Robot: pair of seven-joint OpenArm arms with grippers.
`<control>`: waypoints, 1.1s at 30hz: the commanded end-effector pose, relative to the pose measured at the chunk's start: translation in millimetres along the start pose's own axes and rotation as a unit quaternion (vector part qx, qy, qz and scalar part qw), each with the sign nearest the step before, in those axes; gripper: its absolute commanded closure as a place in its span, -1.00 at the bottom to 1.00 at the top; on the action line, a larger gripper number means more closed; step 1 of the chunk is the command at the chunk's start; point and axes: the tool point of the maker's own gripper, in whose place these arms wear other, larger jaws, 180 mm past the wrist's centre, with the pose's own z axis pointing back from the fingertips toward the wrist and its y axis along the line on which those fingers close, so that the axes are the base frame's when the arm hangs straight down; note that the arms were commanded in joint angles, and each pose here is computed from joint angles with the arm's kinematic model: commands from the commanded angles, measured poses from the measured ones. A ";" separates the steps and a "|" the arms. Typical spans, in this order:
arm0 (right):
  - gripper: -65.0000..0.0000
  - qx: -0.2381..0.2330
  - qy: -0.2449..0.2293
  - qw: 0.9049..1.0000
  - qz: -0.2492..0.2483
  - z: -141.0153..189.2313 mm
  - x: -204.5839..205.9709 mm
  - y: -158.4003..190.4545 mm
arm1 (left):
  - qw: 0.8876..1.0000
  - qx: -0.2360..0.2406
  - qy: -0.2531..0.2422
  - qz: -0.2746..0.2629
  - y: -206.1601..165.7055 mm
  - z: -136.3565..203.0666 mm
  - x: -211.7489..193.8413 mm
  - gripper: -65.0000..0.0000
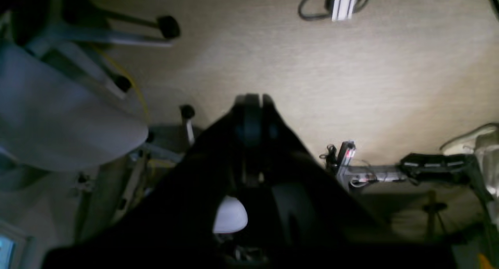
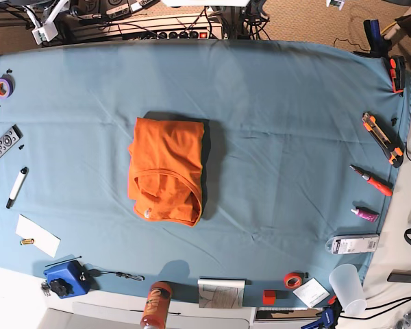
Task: Layout the t-shirt on the table in an organized manner, then fold the t-shirt properly
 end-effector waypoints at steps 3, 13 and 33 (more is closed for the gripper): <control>1.00 0.012 0.021 0.999 -0.047 -5.3 -23.5 -11.2 | 1.000 0.001 0.029 -0.002 6.0 -12.2 -12.6 1.00; 1.00 0.063 0.210 0.970 -0.105 -49.5 -121.3 -30.1 | 0.998 -0.041 0.025 0.033 2.4 -51.1 -1.6 1.00; 1.00 0.042 0.339 0.923 0.177 -203.9 -141.7 -36.6 | 0.983 -0.055 -0.073 0.161 -16.8 -151.0 39.6 1.00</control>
